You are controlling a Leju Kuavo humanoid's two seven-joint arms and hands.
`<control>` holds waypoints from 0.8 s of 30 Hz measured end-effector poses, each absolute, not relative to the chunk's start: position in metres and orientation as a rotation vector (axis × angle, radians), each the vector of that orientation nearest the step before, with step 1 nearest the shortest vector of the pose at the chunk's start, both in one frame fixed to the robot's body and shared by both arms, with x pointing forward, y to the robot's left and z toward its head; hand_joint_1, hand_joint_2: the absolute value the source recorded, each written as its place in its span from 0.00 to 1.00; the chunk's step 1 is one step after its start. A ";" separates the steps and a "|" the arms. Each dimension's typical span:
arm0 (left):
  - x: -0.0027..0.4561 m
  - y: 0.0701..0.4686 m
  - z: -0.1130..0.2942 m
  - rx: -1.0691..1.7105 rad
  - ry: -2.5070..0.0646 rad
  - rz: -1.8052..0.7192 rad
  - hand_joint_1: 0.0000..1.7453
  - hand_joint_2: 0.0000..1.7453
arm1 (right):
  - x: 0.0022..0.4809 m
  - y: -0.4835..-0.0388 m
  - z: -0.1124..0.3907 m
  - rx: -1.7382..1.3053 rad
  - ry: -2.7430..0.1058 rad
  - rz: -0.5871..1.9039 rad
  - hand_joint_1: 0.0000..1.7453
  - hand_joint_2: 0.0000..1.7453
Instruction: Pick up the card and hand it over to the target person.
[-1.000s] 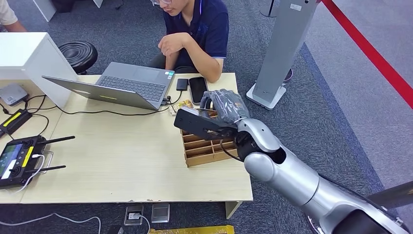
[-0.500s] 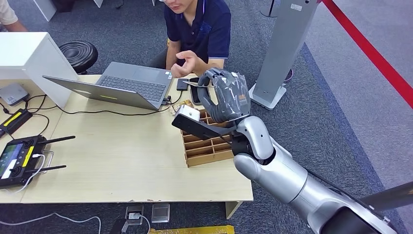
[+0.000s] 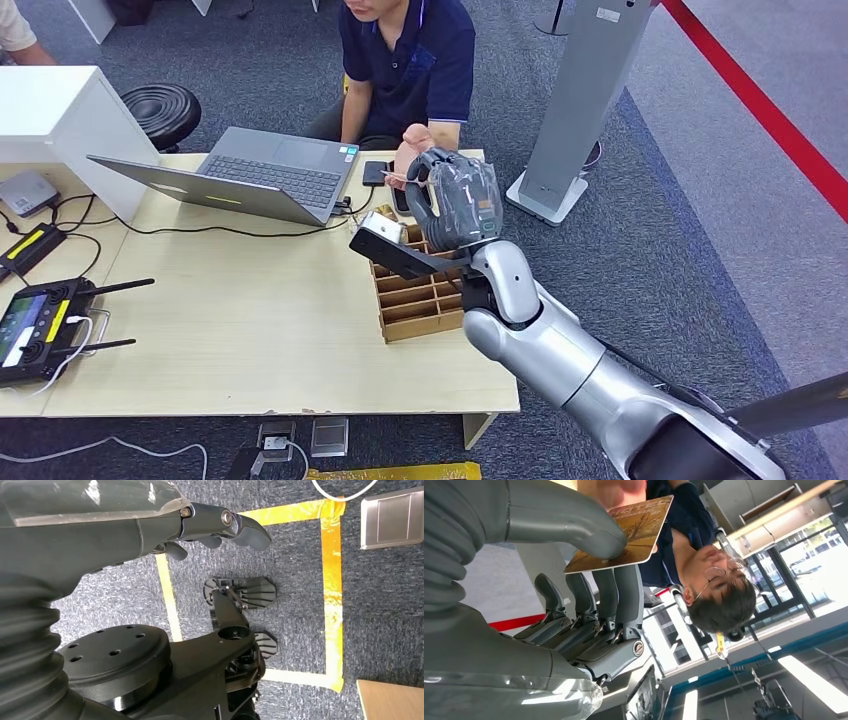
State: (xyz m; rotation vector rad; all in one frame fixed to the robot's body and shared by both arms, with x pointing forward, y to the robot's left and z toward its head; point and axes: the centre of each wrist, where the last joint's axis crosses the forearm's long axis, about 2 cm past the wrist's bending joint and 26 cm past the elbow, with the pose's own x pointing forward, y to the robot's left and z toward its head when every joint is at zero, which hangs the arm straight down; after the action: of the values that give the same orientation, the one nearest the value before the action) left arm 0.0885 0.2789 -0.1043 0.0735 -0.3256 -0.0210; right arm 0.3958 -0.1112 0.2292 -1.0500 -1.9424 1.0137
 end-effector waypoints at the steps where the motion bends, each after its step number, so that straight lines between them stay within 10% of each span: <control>1: 0.088 0.279 -0.104 0.073 -0.326 -0.020 0.00 1.00 | 0.396 -0.111 0.229 -1.063 -1.944 1.016 0.80 1.00; 7: 0.087 0.280 -0.105 0.069 -0.331 -0.023 0.00 1.00 | 0.395 -0.111 0.228 -1.088 -1.945 1.024 0.80 1.00; 11: 0.085 0.281 -0.105 0.072 -0.327 -0.029 0.00 1.00 | 0.394 -0.112 0.227 -1.081 -1.938 1.024 0.00 1.00; 12: 0.085 0.282 -0.105 0.072 -0.331 -0.024 0.00 1.00 | 0.393 -0.112 0.227 -1.077 -1.938 1.023 0.00 1.00; 16: 0.082 0.283 -0.106 0.085 -0.312 0.009 0.00 0.00 | 0.390 -0.113 0.226 -1.024 -1.946 0.990 0.00 1.00; 24: 0.070 0.286 -0.108 0.097 -0.306 0.051 0.00 0.00 | 0.368 -0.130 0.213 -0.679 -1.940 0.798 0.00 1.00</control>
State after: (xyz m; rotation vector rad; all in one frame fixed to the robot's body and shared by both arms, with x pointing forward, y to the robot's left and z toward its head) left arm 0.0704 0.2856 -0.1077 0.0974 -0.3063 0.0507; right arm 0.3679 -0.1302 0.2133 -0.6793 -1.9402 0.7983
